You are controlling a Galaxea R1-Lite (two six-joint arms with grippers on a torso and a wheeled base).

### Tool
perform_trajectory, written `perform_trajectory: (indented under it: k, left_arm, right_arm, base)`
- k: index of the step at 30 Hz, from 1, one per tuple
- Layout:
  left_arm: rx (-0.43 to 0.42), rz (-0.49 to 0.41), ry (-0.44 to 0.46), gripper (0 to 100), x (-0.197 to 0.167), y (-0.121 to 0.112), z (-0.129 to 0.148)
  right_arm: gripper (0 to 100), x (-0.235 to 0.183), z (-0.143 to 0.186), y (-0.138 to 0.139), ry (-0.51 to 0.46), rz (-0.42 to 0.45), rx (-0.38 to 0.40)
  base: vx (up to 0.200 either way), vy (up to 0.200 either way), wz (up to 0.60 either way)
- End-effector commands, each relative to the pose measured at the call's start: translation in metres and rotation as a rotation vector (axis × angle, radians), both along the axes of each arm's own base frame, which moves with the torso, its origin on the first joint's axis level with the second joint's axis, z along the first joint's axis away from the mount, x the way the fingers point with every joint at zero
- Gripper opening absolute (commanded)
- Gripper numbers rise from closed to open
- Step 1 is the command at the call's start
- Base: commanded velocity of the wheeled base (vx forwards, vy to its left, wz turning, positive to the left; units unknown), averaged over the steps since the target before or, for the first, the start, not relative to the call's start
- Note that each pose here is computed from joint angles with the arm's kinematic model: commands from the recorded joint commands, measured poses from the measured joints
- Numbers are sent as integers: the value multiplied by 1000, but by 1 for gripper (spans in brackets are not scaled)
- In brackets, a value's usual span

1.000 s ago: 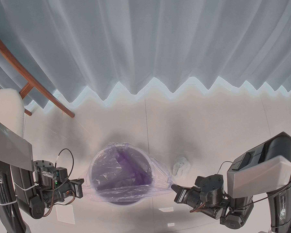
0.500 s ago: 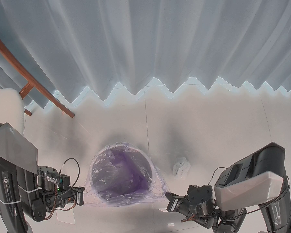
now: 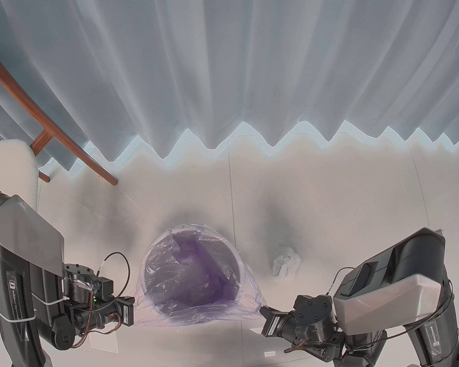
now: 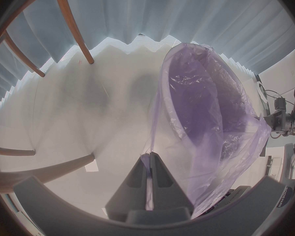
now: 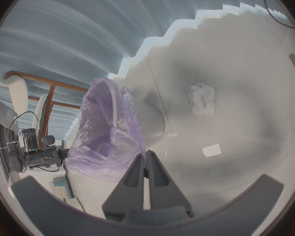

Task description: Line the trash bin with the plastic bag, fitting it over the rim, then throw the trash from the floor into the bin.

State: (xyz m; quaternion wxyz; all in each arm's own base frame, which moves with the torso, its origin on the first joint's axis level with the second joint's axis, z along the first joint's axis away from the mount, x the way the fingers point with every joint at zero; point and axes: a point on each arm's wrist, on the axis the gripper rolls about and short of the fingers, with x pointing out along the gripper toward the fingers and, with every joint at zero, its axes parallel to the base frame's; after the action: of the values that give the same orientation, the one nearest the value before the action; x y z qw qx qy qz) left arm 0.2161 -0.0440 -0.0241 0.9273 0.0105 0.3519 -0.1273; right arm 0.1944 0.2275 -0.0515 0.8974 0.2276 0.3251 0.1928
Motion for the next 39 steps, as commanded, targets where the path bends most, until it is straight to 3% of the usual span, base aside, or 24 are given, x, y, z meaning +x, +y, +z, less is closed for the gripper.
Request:
perform_trajectory:
  k: [1, 2, 3, 13, 21, 26, 29, 35, 39]
  left_arm:
    - [1, -2, 8, 100, -1, 0, -1]
    - [1, -3, 6, 100, -1, 0, -1]
    - [0, -2, 6, 100, -1, -1, -1]
    - [-10, -4, -37, 100, -5, 0, 13]
    - [-34, 29, -223, 100, -6, 4, 53]
    - [-87, 32, -454, 100, -19, 7, 103]
    - [-105, 22, -524, 100, -32, 7, 123]
    - [-79, 15, -403, 100, -72, 14, 131]
    - [-148, -85, -504, 100, -90, 8, 155]
  right_arm:
    - [0, 1, 0, 1, -9, -1, 13]
    - [0, 1, 0, 2, -9, 0, 16]
    - [100, 0, 0, 1, -7, 1, 11]
    - [100, -2, 9, 1, -16, -14, 37]
    - [100, -27, 31, -8, -10, 40, 36]
    - [100, -37, 57, -16, -43, 56, 81]
    - [100, -42, 67, -16, -62, 72, 108]
    - [100, -46, 71, -15, -71, 91, 108]
    - [100, -47, 94, -16, -141, 101, 167]
  base:
    - [0, 0, 0]
    - [0, 0, 0]
    - [0, 0, 0]
    - [0, 0, 0]
    - [0, 0, 0]
    - [0, 0, 0]
    - [0, 0, 0]
    - [0, 0, 0]
    - [0, 0, 0]
